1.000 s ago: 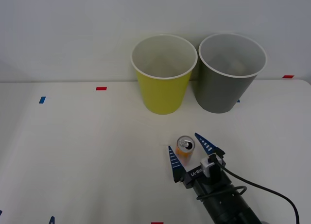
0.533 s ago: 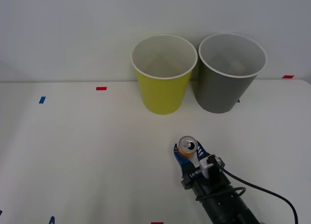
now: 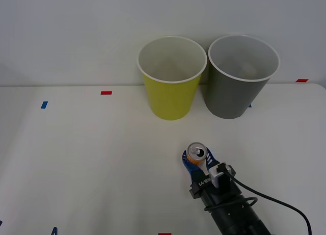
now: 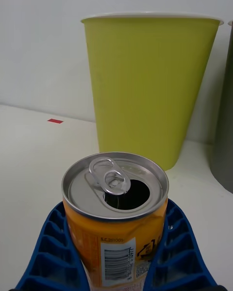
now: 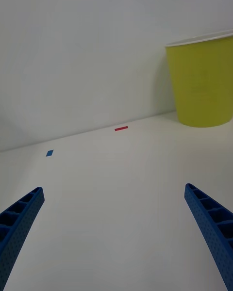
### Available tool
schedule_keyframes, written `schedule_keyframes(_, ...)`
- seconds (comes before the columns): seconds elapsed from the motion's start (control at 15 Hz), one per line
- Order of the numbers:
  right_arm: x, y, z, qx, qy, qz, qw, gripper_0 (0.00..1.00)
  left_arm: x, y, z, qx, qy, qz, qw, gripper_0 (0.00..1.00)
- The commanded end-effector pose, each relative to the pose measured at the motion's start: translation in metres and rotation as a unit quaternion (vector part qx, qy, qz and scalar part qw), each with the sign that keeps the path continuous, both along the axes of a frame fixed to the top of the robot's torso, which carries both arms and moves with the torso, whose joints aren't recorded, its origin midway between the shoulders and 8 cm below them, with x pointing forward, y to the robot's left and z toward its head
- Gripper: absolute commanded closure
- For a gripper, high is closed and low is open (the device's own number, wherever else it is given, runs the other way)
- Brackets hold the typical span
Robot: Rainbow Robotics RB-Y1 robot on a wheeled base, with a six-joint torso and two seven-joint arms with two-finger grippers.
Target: Put cans in the gray bin and PET bottles in the light green bin.
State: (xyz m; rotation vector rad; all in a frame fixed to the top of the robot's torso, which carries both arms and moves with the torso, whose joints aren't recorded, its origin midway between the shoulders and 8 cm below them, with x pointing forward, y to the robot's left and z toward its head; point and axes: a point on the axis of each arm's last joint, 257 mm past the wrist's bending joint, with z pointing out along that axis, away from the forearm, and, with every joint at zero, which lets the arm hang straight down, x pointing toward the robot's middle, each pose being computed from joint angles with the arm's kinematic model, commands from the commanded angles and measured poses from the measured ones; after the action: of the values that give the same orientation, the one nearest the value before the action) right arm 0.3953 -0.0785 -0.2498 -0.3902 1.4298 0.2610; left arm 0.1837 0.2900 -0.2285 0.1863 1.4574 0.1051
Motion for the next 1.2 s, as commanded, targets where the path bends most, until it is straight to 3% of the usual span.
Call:
schedule_keyframes(0.07,0.000,-0.001,0.001,-0.002,-0.002,-0.002,1.0000,1.00,0.000,0.000,0.000,0.000,0.000,0.000,1.0000,0.00)
schedule_keyframes(0.6,-0.001,-0.003,0.013,0.006,-0.008,-0.003,0.9999,1.00,0.000,0.000,0.000,0.000,0.000,0.000,1.0000,0.00)
schedule_keyframes(1.0,-0.001,-0.013,0.049,0.007,0.021,-0.006,0.9997,1.00,0.000,0.000,0.000,0.000,0.000,0.000,1.0000,0.00)
schedule_keyframes(1.2,-0.005,-0.018,0.070,0.033,0.026,0.000,0.9991,1.00,0.000,0.000,0.000,0.000,0.000,0.000,1.0000,0.00)
